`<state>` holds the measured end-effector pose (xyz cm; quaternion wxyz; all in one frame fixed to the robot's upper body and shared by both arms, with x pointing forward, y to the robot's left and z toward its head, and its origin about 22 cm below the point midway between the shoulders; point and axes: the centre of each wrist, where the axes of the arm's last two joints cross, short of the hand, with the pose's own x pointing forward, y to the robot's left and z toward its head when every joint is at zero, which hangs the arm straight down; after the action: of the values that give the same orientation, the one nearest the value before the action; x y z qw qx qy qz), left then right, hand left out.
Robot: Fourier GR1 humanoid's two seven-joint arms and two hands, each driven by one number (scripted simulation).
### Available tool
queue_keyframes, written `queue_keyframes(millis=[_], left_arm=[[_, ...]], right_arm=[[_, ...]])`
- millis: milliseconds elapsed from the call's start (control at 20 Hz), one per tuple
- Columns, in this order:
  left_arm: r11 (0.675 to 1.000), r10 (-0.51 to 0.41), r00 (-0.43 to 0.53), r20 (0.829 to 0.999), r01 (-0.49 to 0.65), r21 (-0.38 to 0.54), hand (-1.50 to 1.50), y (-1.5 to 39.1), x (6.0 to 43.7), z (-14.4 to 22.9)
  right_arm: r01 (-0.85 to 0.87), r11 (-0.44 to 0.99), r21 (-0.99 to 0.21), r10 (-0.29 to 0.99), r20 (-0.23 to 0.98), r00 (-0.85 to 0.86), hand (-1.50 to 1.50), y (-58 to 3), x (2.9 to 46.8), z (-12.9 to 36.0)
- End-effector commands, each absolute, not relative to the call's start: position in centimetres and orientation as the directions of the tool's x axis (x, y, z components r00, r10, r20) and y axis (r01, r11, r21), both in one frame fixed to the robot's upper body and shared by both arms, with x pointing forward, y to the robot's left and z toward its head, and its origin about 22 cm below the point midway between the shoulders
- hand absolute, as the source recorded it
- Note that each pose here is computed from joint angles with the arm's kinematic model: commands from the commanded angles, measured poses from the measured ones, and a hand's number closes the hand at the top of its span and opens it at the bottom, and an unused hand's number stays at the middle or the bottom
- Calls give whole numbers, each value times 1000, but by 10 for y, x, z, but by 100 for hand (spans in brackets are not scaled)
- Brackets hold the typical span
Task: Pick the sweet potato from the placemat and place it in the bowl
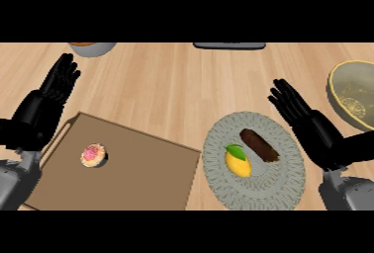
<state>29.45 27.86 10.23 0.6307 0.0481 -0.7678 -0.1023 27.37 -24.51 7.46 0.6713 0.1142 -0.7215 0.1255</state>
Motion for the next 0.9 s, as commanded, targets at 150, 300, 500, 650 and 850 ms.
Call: queue_keyframes(millis=[150, 300, 500, 650, 850], left_arm=[[965, -260, -108, 960, -62, 254, 0, 298, 288, 81], [962, -267, -37, 963, -74, 264, 0, 304, 287, 74], [946, -264, 32, 964, -188, 265, 0, 323, 279, 60], [952, -240, 29, 970, -187, 241, 0, 319, 271, 61], [956, -235, 27, 972, -177, 236, 0, 304, 259, 36]], right_arm=[[-554, 645, -527, 175, 807, -564, 150, -208, 277, 161], [-232, 427, -874, 582, 463, -669, 150, -239, 282, 216], [6, 348, -937, 723, 265, -638, -150, -255, 263, 190], [-24, 232, -973, 672, 178, -719, -150, -257, 230, 146], [32, 177, -984, 699, 103, -708, -150, -280, 209, 121]])
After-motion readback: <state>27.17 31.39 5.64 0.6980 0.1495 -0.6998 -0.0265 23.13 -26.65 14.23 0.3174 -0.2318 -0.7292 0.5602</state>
